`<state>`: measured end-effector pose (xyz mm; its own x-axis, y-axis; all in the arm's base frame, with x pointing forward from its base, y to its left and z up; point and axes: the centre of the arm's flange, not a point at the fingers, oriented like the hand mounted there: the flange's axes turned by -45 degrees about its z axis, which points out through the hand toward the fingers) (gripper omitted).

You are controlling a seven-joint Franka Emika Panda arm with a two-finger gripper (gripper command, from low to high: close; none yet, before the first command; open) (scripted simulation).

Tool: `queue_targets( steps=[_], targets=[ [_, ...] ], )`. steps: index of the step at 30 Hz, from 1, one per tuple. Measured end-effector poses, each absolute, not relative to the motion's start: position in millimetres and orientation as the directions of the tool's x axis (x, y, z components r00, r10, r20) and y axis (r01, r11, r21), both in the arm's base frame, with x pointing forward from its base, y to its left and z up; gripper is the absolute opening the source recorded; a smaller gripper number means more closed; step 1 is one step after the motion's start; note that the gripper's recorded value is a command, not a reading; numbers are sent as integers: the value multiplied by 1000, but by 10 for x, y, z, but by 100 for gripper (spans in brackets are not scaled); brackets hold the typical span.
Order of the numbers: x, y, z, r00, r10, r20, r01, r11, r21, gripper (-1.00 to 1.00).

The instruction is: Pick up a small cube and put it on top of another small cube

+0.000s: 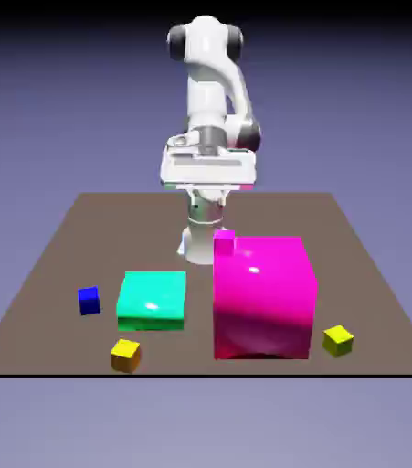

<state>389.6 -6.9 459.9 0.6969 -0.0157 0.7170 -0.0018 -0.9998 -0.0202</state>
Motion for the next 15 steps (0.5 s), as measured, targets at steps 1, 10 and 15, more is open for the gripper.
queue_targets(
  steps=[1, 10, 15],
  targets=[
    [3897, -165, 4610, 694, -72, 716, -39, -997, -63, 0],
    [3845, -1034, 4554, 592, -551, 588, -349, -833, -430, 0],
    [3769, -1500, 4406, 479, -762, 435, -491, -644, -587, 0]
  ],
)
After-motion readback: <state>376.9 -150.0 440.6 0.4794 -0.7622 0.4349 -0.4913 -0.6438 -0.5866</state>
